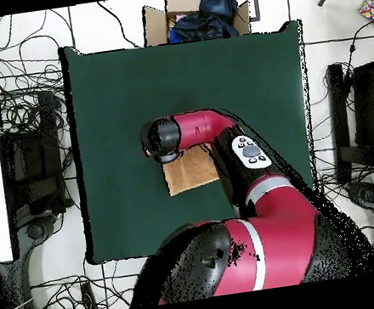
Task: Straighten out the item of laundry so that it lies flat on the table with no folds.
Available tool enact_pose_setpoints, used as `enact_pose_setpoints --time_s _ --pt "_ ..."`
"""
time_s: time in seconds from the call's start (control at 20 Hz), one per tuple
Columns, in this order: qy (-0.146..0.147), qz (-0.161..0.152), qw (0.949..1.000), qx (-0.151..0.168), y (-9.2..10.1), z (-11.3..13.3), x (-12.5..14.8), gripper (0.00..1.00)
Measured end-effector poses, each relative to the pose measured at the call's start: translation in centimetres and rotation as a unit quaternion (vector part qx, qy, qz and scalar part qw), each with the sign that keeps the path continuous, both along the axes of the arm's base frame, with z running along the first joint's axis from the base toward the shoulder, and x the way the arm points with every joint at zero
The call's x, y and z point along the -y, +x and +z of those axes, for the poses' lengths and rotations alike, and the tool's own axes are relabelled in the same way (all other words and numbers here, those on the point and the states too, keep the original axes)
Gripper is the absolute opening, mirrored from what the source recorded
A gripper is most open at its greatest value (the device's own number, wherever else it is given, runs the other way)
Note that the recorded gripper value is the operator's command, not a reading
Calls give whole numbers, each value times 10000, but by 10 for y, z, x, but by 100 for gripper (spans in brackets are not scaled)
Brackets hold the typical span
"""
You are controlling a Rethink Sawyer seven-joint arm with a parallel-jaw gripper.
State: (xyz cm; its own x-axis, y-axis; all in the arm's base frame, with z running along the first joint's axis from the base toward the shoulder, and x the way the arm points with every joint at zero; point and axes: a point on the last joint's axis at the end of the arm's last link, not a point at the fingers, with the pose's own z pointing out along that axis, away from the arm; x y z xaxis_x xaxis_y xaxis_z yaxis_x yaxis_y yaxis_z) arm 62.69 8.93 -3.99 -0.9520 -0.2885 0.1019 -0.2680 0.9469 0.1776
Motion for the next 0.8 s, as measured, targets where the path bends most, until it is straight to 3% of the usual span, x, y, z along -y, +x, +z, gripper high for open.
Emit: enact_pose_setpoints --time_s 0.45,0.8 --pt "18 -29 10000 -17 1 -8 0 0" --pt "-75 -34 9998 160 16 17 9 0"
